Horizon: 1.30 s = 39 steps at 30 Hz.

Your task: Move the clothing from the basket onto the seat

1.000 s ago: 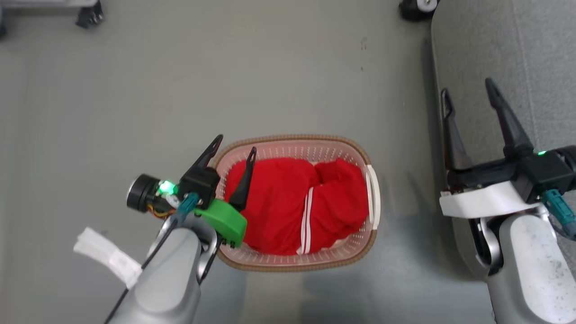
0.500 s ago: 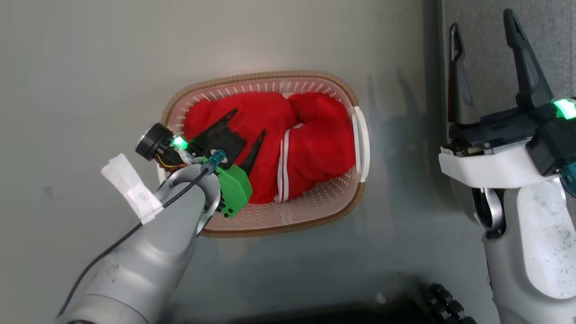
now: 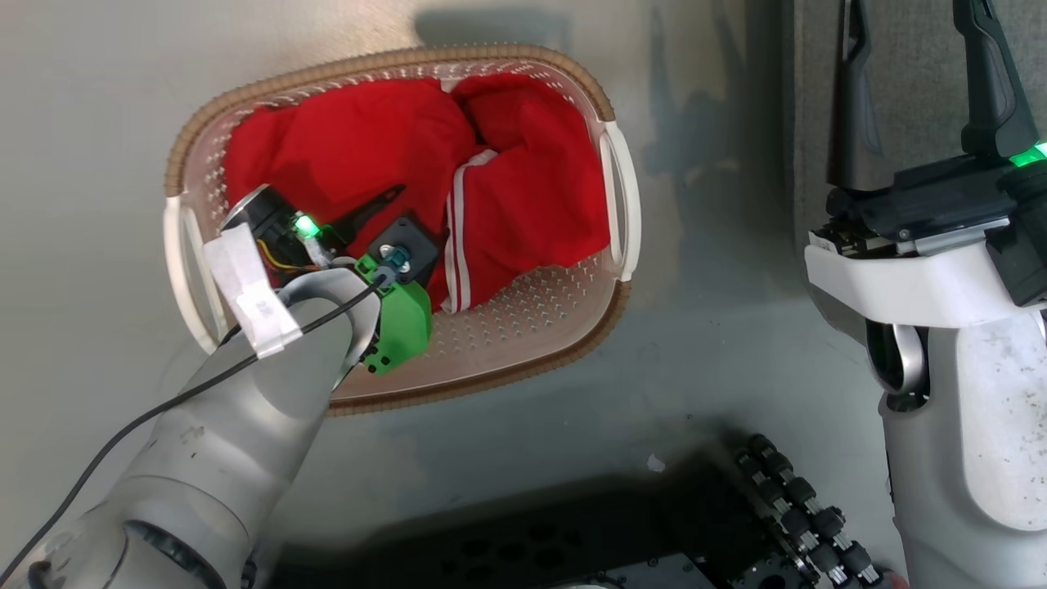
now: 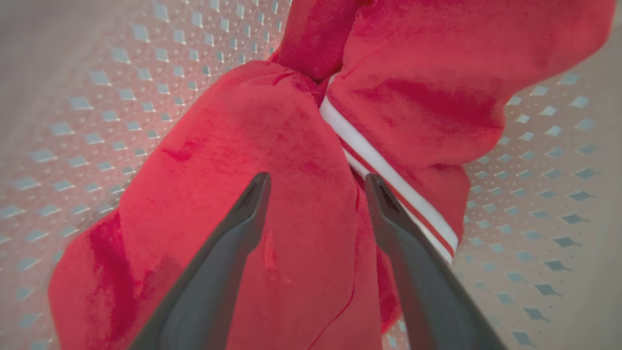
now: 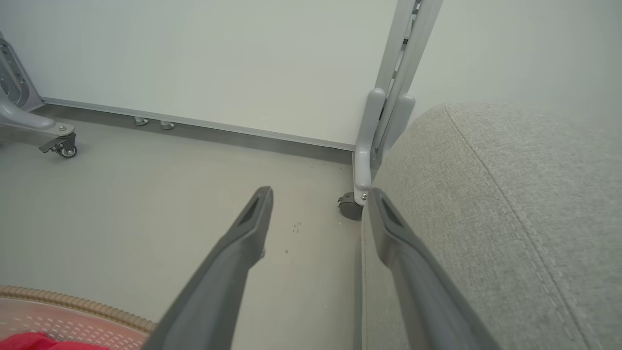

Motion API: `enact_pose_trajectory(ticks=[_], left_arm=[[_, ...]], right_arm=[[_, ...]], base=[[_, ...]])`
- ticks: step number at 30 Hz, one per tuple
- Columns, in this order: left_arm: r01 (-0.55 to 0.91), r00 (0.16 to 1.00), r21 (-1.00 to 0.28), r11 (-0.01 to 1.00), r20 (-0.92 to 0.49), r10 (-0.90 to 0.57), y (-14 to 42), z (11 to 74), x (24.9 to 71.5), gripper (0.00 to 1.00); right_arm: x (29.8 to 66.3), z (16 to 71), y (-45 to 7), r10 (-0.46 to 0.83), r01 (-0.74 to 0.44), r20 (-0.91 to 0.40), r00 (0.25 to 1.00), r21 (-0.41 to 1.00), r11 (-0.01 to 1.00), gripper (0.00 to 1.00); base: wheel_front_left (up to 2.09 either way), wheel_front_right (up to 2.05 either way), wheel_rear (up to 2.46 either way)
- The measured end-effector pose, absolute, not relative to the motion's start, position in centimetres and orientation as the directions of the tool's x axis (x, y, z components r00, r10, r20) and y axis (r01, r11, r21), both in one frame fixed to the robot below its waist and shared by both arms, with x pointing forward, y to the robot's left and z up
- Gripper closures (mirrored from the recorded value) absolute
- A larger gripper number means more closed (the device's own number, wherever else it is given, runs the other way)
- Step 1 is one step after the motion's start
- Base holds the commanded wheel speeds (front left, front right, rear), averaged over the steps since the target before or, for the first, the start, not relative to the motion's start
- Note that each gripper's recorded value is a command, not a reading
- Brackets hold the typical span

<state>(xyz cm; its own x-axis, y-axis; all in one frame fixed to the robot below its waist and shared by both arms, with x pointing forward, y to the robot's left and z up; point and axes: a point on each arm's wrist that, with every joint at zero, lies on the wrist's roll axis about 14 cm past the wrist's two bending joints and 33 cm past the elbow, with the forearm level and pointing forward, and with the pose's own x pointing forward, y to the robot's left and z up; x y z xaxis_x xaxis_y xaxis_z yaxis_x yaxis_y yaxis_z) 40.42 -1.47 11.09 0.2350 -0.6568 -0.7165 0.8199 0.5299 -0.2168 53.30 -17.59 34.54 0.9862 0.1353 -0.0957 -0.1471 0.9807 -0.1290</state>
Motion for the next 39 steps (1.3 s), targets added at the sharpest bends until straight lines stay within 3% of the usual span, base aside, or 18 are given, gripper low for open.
enact_pose_trajectory(ticks=[6, 14, 23, 24, 25, 26, 39], left_arm=[[0.841, 0.176, -0.233, 0.488, -0.735, -0.655, -2.0, 9.1, 39.5, 0.0], [0.857, 0.22, -0.092, 0.506, -0.823, -0.523, 0.0, 6.4, 40.9, 0.0], [0.857, 0.198, -0.062, 0.512, -0.877, -0.438, 1.9, 4.6, 40.4, 0.0], [0.86, 0.189, -0.062, 0.506, -0.883, -0.43, 2.1, 4.5, 40.2, 0.45], [0.86, 0.188, -0.062, 0.506, -0.885, -0.427, 2.1, 4.4, 40.2, 0.79], [0.859, 0.192, -0.056, 0.509, -0.886, -0.422, 2.3, 4.4, 40.2, 1.0], [0.836, 0.253, -0.021, 0.548, -0.872, -0.419, 3.2, 6.3, 41.9, 1.0]], right_arm=[[53.1, 33.0, -18.2, 0.122, -0.137, -0.126, 0.985, -0.12, 0.983, 0.0], [52.8, 32.2, -18.8, 0.108, -0.126, -0.148, 0.983, -0.121, 0.985, 0.0], [52.5, 31.5, -19.2, 0.098, -0.118, -0.167, 0.981, -0.114, 0.986, 0.0], [52.5, 31.4, -19.3, 0.098, -0.118, -0.169, 0.981, -0.114, 0.986, 0.0], [52.5, 31.3, -19.2, 0.098, -0.118, -0.171, 0.98, -0.113, 0.987, 0.0], [52.5, 31.2, -19.2, 0.098, -0.118, -0.172, 0.98, -0.112, 0.987, 0.0], [52.8, 32.5, -18.8, 0.104, -0.119, -0.145, 0.984, -0.099, 0.988, 0.0]], base=[[0.0, 0.0, 0.0], [0.0, 0.0, 0.0], [0.0, 0.0, 0.0], [0.0, 0.0, 0.0], [0.0, 0.0, 0.0], [0.0, 0.0, 0.0], [0.0, 0.0, 0.0]])
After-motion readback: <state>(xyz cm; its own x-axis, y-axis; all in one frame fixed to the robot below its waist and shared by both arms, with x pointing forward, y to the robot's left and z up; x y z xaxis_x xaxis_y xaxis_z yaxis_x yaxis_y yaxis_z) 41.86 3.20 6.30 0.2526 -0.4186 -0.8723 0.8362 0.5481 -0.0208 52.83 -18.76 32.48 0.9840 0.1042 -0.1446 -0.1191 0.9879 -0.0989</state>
